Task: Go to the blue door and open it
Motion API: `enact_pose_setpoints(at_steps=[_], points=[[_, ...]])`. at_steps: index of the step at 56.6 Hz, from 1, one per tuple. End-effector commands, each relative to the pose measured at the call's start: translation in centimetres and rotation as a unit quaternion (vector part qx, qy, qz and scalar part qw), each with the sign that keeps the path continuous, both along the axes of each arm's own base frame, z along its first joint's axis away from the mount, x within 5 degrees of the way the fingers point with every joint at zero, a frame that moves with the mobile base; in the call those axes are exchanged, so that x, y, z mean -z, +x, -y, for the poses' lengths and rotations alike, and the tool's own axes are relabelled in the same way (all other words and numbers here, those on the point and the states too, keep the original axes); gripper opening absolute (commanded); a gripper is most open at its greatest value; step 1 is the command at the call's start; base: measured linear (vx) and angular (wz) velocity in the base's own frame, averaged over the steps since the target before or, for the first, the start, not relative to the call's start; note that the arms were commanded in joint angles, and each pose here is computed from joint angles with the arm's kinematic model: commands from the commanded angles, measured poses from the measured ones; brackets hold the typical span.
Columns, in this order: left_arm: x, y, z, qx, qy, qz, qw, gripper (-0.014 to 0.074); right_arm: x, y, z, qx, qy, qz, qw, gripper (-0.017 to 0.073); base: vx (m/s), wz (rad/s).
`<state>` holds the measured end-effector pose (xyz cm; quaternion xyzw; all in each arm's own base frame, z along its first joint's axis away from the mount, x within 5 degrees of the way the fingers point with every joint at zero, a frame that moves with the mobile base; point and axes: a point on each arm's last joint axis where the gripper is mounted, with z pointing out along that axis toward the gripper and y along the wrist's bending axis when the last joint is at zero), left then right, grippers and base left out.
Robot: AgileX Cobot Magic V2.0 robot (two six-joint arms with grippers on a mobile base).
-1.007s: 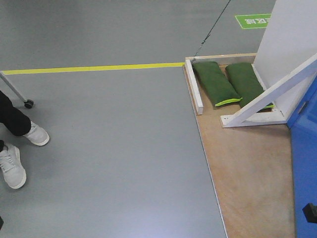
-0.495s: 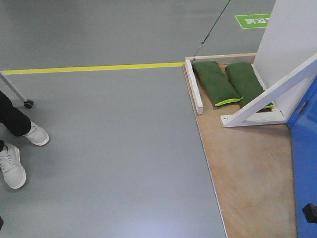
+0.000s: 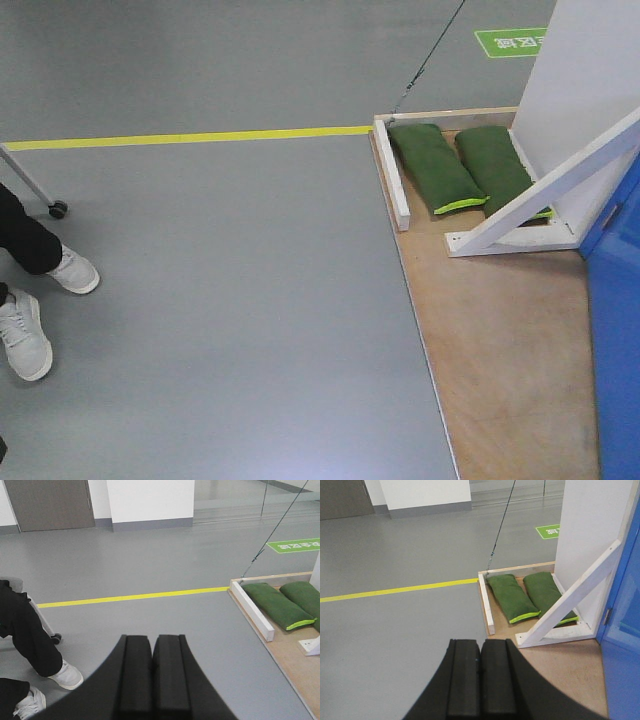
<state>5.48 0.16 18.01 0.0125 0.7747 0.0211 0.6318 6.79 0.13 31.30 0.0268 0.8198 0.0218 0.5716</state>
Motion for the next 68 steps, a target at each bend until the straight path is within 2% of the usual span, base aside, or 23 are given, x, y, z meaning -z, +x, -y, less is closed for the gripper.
enact_pose_setpoints(at_steps=[1, 6, 13, 21, 30, 32, 35, 37, 41, 45, 47, 51, 53, 59, 64, 68], points=[[-1.7, -0.1, 0.1, 0.006, -0.005, 0.062, 0.998, 0.0073, -5.6, 0.5, 0.1, 0.001, -0.008, 0.048, 0.999, 0.0012, 0.0, 0.0], [-1.7, -0.1, 0.1, 0.006, -0.005, 0.062, 0.998, 0.0073, -10.0, 0.4, 0.0, 0.0, -0.011, 0.085, 0.996, 0.0012, 0.0, 0.0], [-1.7, -0.1, 0.1, 0.006, -0.005, 0.062, 0.998, 0.0073, -14.3, -0.1, 0.0, 0.001, -0.013, 0.151, 0.988, 0.0012, 0.0, 0.0], [-1.7, -0.1, 0.1, 0.006, -0.005, 0.062, 0.998, 0.0073, -16.3, -0.9, 0.0, 0.004, -0.014, 0.207, 0.978, 0.0012, 0.0, 0.0], [-1.7, -0.1, 0.1, 0.006, -0.005, 0.062, 0.998, 0.0073, -17.0, -0.8, 0.0, 0.004, -0.007, 0.241, 0.971, 0.0012, 0.0, 0.0], [-1.7, -0.1, 0.1, 0.006, -0.005, 0.062, 0.998, 0.0073, -17.4, -0.6, 0.0, 0.003, -0.001, 0.258, 0.966, 0.0012, 0.0, 0.0], [-1.7, -0.1, 0.1, 0.006, -0.005, 0.062, 0.998, 0.0073, -18.2, -0.3, 0.1, 0.01, -0.006, 0.299, 0.954, 0.0012, 0.0, 0.0], [-1.7, -0.1, 0.1, 0.006, -0.005, 0.062, 0.998, 0.0073, -18.8, -0.3, 0.3, 0.02, -0.022, 0.333, 0.942, 0.0012, 0.0, 0.0], [-1.7, -0.1, 0.1, 0.006, -0.005, 0.062, 0.998, 0.0073, -20.1, -0.5, 0.7, 0.049, -0.084, 0.398, 0.912, 0.0012, 0.0, 0.0], [-1.7, -0.1, 0.1, 0.006, -0.005, 0.062, 0.998, 0.0073, -21.1, -0.7, 1.0, 0.083, -0.186, 0.444, 0.873, 0.0012, 0.0, 0.0], [-1.7, -0.1, 0.1, 0.006, -0.005, 0.062, 0.998, 0.0073, -21.5, -0.8, 1.0, 0.095, -0.227, 0.458, 0.854, 0.0012, 0.0, 0.0], [-1.7, -0.1, 0.1, 0.006, -0.005, 0.062, 0.998, 0.0073, -21.9, -1.0, 1.1, 0.116, -0.279, 0.472, 0.828, 0.0012, 0.0, 0.0], [-1.7, -0.1, 0.1, 0.006, -0.005, 0.062, 0.998, 0.0073, -22.0, -1.0, 1.2, 0.128, -0.29, 0.477, 0.82, 0.0012, 0.0, 0.0], [-1.7, -0.1, 0.1, 0.006, -0.005, 0.062, 0.998, 0.0073, -22.1, -0.6, 2.0, 0.169, -0.297, 0.464, 0.817, 0.0012, 0.0, 0.0], [-1.7, -0.1, 0.1, 0.006, -0.005, 0.062, 0.998, 0.0073, -22.4, 0.0, 3.1, 0.202, -0.269, 0.456, 0.824, 0.0012, 0.0, 0.0], [-1.7, -0.1, 0.1, 0.006, -0.005, 0.062, 0.998, 0.0073, -23.1, 0.6, 4.0, 0.226, -0.247, 0.457, 0.824, 0.0012, 0.0, 0.0]])
